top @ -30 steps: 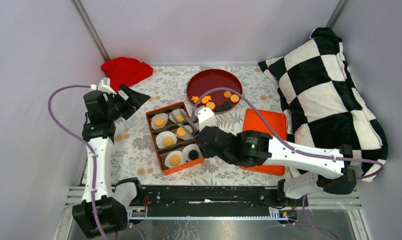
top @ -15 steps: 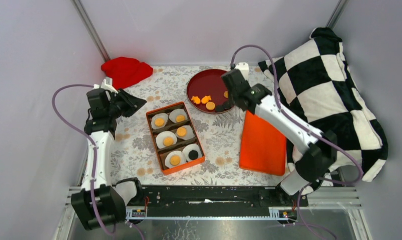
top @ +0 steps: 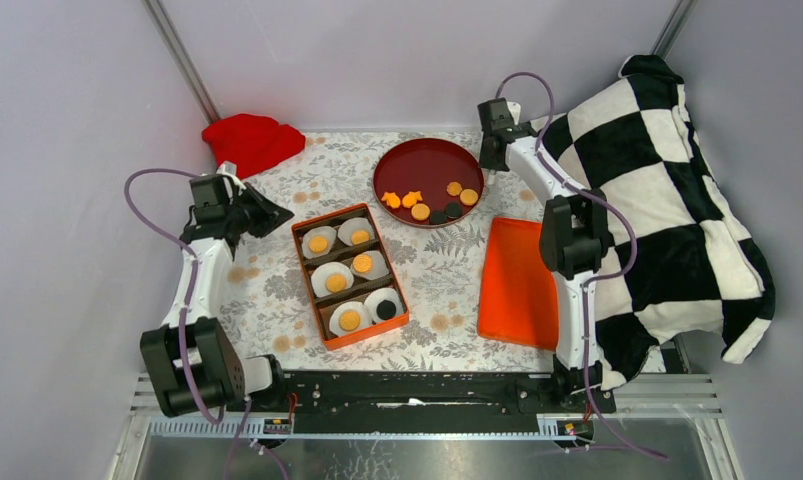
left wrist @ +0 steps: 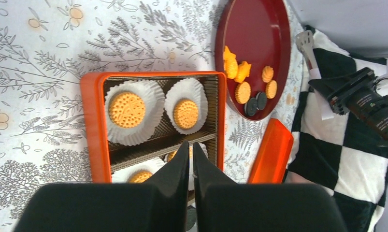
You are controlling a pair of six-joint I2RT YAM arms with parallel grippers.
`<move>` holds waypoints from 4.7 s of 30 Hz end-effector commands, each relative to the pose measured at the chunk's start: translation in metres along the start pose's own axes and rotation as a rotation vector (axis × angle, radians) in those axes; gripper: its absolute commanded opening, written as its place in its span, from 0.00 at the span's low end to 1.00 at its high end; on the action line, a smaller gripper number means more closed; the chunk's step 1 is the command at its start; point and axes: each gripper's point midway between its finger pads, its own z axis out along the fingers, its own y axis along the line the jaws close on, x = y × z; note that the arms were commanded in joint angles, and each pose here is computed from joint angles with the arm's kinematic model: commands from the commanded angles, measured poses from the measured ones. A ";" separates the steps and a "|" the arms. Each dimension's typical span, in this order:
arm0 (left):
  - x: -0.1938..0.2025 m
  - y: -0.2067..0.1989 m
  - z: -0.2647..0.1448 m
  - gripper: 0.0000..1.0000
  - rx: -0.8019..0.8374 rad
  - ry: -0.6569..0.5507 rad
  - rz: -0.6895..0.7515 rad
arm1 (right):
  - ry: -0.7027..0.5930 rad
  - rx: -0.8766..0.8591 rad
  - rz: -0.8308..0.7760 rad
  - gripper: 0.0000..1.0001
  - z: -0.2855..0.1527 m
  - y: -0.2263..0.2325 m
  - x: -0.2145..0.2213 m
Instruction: Pack the cookies
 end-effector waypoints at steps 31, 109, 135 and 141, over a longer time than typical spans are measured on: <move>0.011 -0.070 -0.029 0.23 0.133 -0.068 0.153 | 0.041 -0.201 0.050 0.74 -0.086 -0.028 0.050; 0.266 -0.117 0.060 0.00 -0.248 0.258 0.350 | 0.037 -0.455 -0.125 0.71 -0.204 -0.009 0.176; 0.088 -0.120 0.167 0.00 -0.386 0.026 0.437 | 0.126 -0.437 -0.108 0.13 -0.184 0.008 0.180; 0.069 -0.109 0.214 0.00 -0.456 0.030 0.476 | 0.187 -0.478 -0.100 0.05 -0.198 0.003 0.199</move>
